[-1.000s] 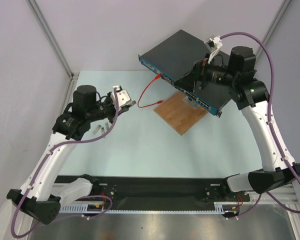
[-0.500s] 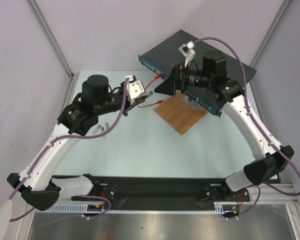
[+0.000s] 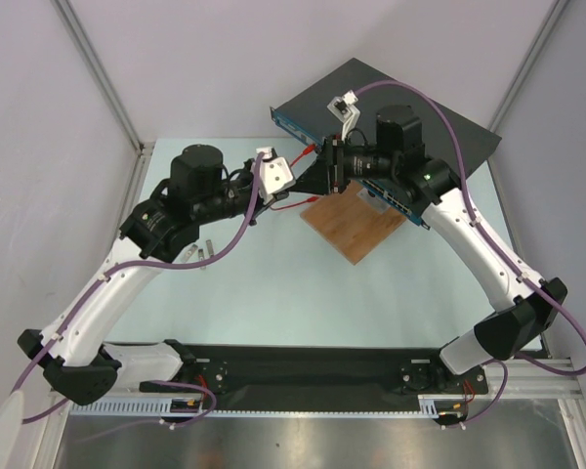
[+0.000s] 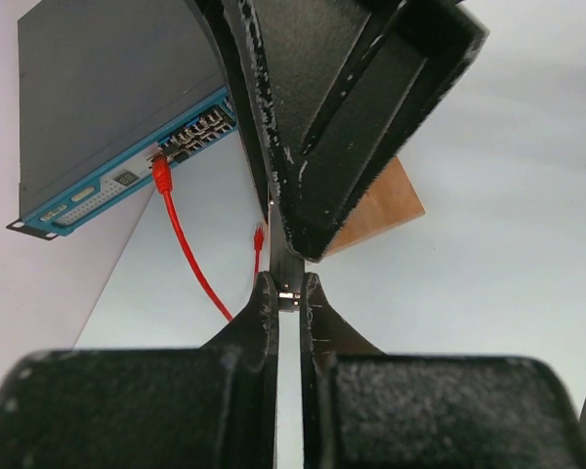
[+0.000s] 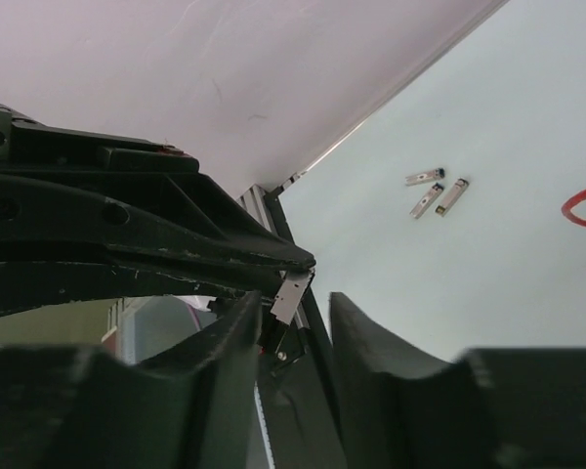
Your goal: Insert the plug into the switch port
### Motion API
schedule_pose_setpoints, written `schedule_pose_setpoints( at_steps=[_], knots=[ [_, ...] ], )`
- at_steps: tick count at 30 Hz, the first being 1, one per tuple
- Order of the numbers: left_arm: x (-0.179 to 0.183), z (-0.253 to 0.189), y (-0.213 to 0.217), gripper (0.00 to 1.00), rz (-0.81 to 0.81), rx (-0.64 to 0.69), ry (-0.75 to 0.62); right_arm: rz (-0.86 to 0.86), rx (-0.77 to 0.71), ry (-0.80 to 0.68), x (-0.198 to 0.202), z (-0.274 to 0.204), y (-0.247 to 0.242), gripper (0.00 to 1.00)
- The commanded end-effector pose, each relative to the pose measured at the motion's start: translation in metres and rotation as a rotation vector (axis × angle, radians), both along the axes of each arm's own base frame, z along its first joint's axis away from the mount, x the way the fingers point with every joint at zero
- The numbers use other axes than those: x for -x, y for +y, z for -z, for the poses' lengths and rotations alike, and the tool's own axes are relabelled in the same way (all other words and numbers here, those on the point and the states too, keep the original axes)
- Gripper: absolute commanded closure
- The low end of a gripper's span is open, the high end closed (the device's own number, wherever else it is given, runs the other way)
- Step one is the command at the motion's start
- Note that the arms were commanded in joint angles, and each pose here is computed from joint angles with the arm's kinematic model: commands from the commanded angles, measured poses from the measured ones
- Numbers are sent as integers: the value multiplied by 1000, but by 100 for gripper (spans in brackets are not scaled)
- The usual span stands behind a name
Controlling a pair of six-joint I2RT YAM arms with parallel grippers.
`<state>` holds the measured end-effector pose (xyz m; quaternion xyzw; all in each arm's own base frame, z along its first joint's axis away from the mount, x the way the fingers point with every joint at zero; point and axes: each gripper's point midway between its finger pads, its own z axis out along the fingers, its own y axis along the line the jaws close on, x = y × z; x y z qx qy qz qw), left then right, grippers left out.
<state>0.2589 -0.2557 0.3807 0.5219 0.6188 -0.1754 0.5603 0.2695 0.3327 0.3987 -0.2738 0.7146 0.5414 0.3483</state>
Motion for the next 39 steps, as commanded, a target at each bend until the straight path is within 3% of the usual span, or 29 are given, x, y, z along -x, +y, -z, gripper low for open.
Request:
schedule_pose_setpoints(
  at_steps=[1, 4, 6, 7, 8, 10, 11, 14, 19, 23, 39],
  knots=[
    [3, -25, -3, 100, 20, 32, -64, 7, -13, -26, -5, -4, 2, 64],
    [9, -24, -4, 100, 42, 40, -56, -3, -26, -26, -6, -7, 2, 85],
    [9, -21, -5, 92, 30, 70, -37, -35, -40, -14, -2, -7, 0, 100],
    [7, -26, 2, 86, -13, 95, -49, -37, -61, -6, -4, -11, -3, 100],
    [5, -24, 2, 61, -33, 119, -52, -76, -82, 10, 0, -13, -5, 100],
    [11, -36, 14, 44, -68, 179, -88, -86, -137, 47, -2, -21, -13, 100],
    [12, -39, 20, 27, -90, 206, -105, -104, -152, 56, 0, -23, -14, 100],
    [17, -40, 29, 10, -105, 272, -166, -191, -184, 74, 17, -31, -15, 100],
    [27, -25, 23, 12, -41, 264, -163, -263, -207, 82, 37, -35, -10, 100],
    [35, -24, 17, 21, 28, 274, -210, -301, -226, 117, 49, -35, -3, 100],
    [30, -22, 11, 60, 46, 270, -237, -311, -248, 193, 51, -30, 5, 100]
  ],
)
